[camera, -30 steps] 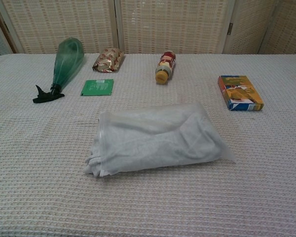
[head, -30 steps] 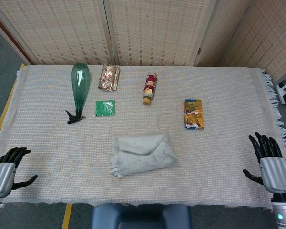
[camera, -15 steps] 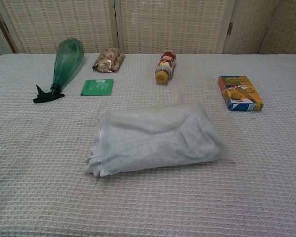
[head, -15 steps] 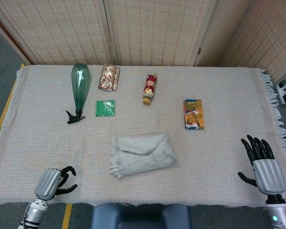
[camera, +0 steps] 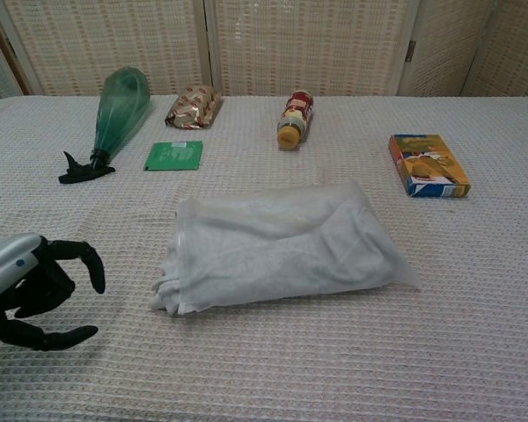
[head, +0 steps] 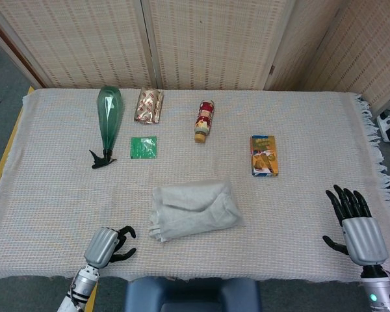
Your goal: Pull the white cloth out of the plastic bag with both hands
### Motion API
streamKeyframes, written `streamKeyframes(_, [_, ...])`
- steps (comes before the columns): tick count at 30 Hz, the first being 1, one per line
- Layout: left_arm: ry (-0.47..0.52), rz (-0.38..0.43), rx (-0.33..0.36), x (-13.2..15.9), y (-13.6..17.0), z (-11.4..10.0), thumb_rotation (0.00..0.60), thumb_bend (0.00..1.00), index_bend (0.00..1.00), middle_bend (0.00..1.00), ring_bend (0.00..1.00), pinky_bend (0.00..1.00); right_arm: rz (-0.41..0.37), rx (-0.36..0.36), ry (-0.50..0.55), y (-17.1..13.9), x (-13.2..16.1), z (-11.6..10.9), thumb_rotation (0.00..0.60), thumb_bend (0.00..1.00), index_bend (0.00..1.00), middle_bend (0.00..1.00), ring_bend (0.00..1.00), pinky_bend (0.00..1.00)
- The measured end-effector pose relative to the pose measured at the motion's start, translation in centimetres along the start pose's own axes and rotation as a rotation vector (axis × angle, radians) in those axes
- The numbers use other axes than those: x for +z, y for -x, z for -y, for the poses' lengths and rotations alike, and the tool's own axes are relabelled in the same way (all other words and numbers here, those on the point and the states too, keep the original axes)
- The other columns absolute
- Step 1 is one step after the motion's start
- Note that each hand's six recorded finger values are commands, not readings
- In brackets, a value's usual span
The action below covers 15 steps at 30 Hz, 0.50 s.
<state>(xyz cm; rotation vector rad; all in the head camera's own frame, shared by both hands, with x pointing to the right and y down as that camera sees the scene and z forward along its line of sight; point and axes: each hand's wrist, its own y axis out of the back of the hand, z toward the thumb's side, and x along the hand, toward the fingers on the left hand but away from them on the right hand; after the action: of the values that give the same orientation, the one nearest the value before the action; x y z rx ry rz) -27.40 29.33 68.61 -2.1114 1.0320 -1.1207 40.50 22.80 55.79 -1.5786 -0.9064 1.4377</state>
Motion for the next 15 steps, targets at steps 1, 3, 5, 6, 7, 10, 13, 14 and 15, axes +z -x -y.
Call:
streamKeyframes(1, [0.002, 0.000, 0.001, 0.1, -0.2, 0.4, 0.600, 0.22, 0.53, 1.00, 1.00, 1.00, 0.000, -0.001, 0.001, 0.0, 0.0, 0.0, 0.600, 0.06, 0.00, 0.00, 0.00, 0.00])
streamKeyframes(3, [0.008, -0.001, 0.005, 0.5, -0.7, 1.1, 0.600, 0.22, 0.53, 1.00, 1.00, 1.00, 0.000, -0.004, 0.003, 0.0, -0.1, -0.1, 0.600, 0.06, 0.00, 0.00, 0.00, 0.00])
streamKeyframes(5, [0.011, -0.005, 0.009, 0.7, -1.2, 1.8, 0.600, 0.21, 0.53, 1.00, 1.00, 1.00, 0.000, -0.005, 0.004, -0.1, -0.1, -0.2, 0.600, 0.06, 0.00, 0.00, 0.00, 0.00])
streamKeyframes(6, [0.011, -0.007, 0.011, 0.8, -1.5, 2.1, 0.600, 0.21, 0.53, 1.00, 1.00, 1.00, 0.000, -0.006, 0.005, -0.1, -0.1, -0.2, 0.600, 0.06, 0.00, 0.00, 0.00, 0.00])
streamKeyframes(7, [0.011, -0.010, 0.014, 0.8, -1.7, 2.3, 0.600, 0.21, 0.53, 1.00, 1.00, 1.00, 0.000, -0.007, 0.006, -0.1, -0.1, -0.3, 0.600, 0.06, 0.00, 0.00, 0.00, 0.00])
streamKeyframes(10, [0.010, -0.021, 0.022, 0.8, -2.4, 2.9, 0.600, 0.20, 0.53, 1.00, 1.00, 1.00, 0.000, -0.010, 0.009, -0.2, -0.2, -0.4, 0.600, 0.06, 0.00, 0.00, 0.00, 0.00])
streamKeyframes(13, [0.017, -0.031, 0.031, 0.6, -3.0, 3.3, 0.600, 0.20, 0.53, 1.00, 1.00, 1.00, 0.004, -0.017, 0.012, -0.1, -0.3, -0.6, 0.600, 0.06, 0.00, 0.00, 0.00, 0.00])
streamKeyframes(14, [0.023, -0.035, 0.035, 0.6, -3.3, 3.5, 0.600, 0.20, 0.53, 1.00, 1.00, 1.00, 0.004, -0.018, 0.013, -0.1, -0.4, -0.6, 0.600, 0.06, 0.00, 0.00, 0.00, 0.00])
streamKeyframes(15, [0.030, -0.037, 0.039, 0.6, -3.4, 3.5, 0.600, 0.20, 0.53, 1.00, 1.00, 1.00, 0.005, -0.020, 0.015, -0.1, -0.4, -0.6, 0.600, 0.06, 0.00, 0.00, 0.00, 0.00])
